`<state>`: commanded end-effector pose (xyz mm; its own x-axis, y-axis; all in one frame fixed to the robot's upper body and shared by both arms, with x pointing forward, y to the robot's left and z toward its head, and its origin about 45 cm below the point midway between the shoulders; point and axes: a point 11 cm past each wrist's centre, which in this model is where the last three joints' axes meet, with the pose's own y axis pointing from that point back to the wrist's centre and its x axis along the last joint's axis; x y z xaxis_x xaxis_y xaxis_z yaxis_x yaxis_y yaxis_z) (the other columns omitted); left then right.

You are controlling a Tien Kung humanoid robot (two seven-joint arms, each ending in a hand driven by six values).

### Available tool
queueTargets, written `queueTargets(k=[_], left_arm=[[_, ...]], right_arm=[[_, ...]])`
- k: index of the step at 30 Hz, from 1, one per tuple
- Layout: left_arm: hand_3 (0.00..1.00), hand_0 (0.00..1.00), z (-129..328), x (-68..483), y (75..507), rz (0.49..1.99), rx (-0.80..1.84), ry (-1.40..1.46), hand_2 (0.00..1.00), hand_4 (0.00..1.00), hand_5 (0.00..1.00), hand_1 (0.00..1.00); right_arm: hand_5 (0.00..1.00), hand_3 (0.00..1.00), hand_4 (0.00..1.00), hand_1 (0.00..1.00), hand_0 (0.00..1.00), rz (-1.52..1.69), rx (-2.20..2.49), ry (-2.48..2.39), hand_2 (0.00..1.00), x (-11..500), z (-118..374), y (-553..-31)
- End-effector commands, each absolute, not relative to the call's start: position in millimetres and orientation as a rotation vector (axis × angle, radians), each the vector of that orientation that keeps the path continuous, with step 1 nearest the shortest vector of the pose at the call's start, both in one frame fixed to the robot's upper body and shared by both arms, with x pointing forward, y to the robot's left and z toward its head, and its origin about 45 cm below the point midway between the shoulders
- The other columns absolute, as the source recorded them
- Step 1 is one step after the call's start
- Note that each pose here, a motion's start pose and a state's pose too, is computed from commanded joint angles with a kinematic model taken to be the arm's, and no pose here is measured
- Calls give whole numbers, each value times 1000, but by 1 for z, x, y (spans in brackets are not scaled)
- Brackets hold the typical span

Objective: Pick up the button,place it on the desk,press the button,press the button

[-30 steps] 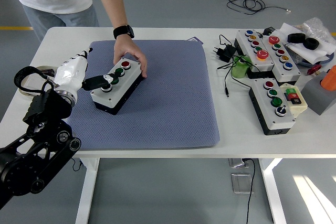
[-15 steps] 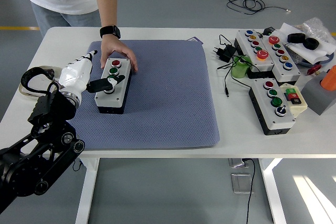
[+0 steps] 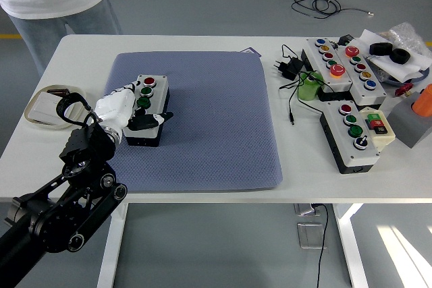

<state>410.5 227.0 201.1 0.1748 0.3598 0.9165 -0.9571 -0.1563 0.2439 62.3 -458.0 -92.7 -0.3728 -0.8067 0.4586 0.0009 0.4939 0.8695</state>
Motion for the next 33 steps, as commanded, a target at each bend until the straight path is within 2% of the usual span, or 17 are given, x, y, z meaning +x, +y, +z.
queueTargets(k=[10,14,15,20,21,26,27,32,33], left_arm=[[998,821,194,419,232,1377,1230,-701,998,998,744,992],[998,821,190,420,233,1364,1258,-711,998,998,744,992],[998,773,190,420,233,1362,1260,-711,998,998,706,976],[998,773,186,421,234,1332,1291,-709,998,998,706,976],[998,728,185,421,234,1326,1297,-708,998,998,637,939],[998,728,183,422,234,1306,1314,-704,998,998,637,939],[998,681,182,422,235,1304,1319,-703,998,998,575,896],[998,681,179,422,237,1290,1337,-695,998,998,575,896],[998,654,178,422,237,1286,1341,-694,998,998,528,870]], right_arm=[[479,751,412,797,787,-1012,683,-1750,817,63,-92,-459],[479,751,412,797,787,-1010,684,-1754,817,64,-92,-459],[479,751,412,797,787,-1010,684,-1754,817,64,-92,-459],[479,751,412,797,787,-1011,684,-1759,817,65,-92,-459],[479,751,412,797,787,-1011,685,-1759,817,66,-92,-459],[479,751,412,797,787,-1011,685,-1758,817,66,-92,-459],[479,751,412,797,787,-1010,686,-1758,817,66,-92,-459],[479,751,412,797,787,-1009,686,-1759,817,66,-92,-459],[479,751,412,797,787,-1009,686,-1760,817,66,-92,-459]])
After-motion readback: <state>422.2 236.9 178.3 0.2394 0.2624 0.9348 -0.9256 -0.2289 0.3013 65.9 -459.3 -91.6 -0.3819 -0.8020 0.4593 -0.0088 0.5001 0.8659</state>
